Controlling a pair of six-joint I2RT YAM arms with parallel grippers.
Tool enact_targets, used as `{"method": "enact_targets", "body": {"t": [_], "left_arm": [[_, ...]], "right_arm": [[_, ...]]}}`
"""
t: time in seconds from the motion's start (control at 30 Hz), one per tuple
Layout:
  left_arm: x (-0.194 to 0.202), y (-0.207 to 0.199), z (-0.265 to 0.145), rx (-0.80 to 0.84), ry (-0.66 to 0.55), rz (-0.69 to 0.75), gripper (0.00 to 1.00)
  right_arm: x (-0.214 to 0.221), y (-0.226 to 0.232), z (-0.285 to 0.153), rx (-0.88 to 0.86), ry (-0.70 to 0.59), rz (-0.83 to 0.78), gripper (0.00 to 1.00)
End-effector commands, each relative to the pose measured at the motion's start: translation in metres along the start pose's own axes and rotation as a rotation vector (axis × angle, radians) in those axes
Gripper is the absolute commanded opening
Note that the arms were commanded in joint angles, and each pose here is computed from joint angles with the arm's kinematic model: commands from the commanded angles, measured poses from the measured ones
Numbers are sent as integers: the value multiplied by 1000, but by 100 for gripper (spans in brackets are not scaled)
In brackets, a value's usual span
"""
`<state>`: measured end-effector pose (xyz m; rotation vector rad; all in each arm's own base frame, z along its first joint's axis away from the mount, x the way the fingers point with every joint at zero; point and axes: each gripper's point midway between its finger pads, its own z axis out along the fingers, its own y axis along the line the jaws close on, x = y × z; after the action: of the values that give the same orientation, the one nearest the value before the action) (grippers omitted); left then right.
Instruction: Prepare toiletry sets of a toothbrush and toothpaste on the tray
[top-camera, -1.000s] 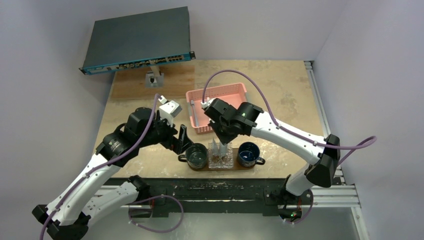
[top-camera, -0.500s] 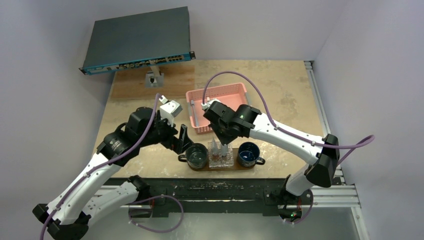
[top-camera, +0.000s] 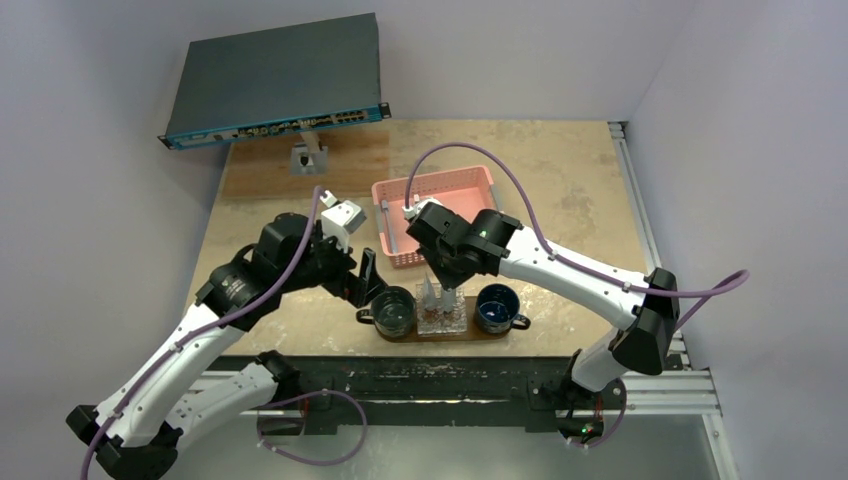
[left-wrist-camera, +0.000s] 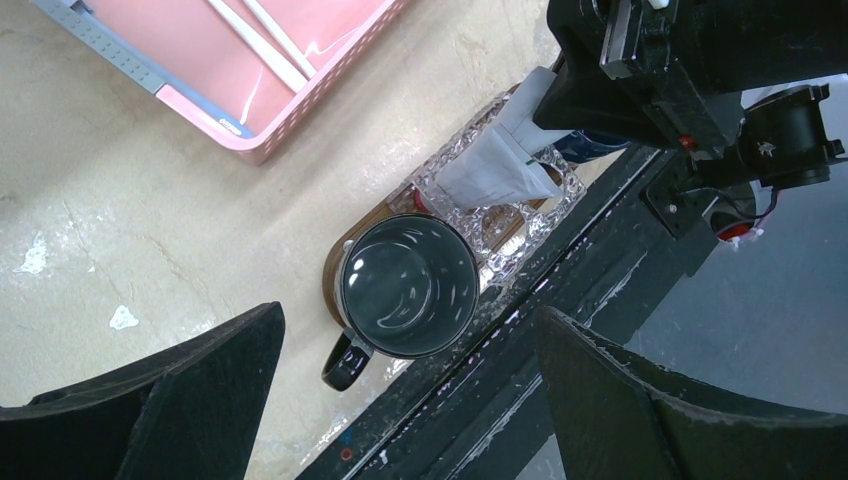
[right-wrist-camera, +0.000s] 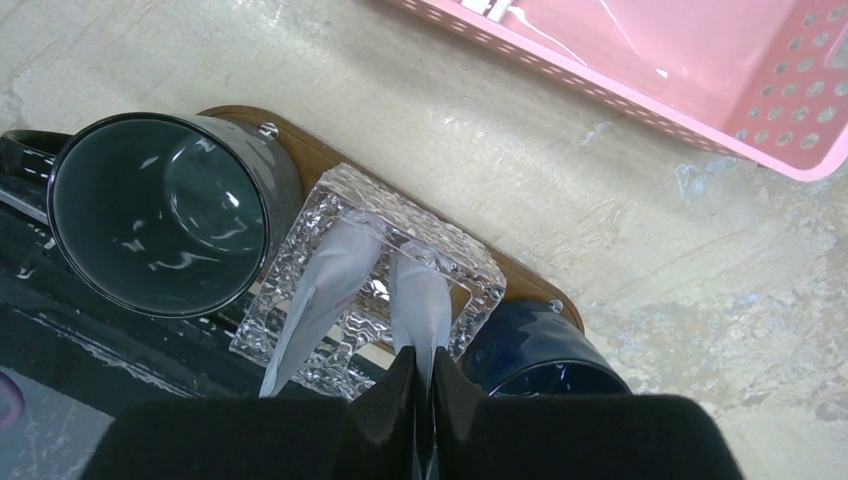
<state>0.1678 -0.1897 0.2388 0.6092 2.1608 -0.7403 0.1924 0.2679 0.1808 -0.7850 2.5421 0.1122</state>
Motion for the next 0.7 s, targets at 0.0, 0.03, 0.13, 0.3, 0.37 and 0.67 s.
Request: {"method": "enact_targets", "body": {"t": [0.0,0.03,0.13,0.3,0.37,0.67], "left_arm": [[-8,0,2,6,-31,16,96],[-8,0,2,6,-29,16,96],[-7,0,3,3,-28,16,96],[-7,1,5,-1,-22,14,96],[-6,2,6,-4,-18,13,96],[-6,5,9,-17,-7,16,96]], "right_arm": [[-10,-4,-8,14,-69,27,15],[-11,-5,-10,15,-73,29,18],[-16,-6,-17,12,-96,35,28],[-26,-7,-28,9,-137,49,40],[-30,-8,-33,11,-153,63,42],[-73,-20,-36,53,-245,44,51]]}}
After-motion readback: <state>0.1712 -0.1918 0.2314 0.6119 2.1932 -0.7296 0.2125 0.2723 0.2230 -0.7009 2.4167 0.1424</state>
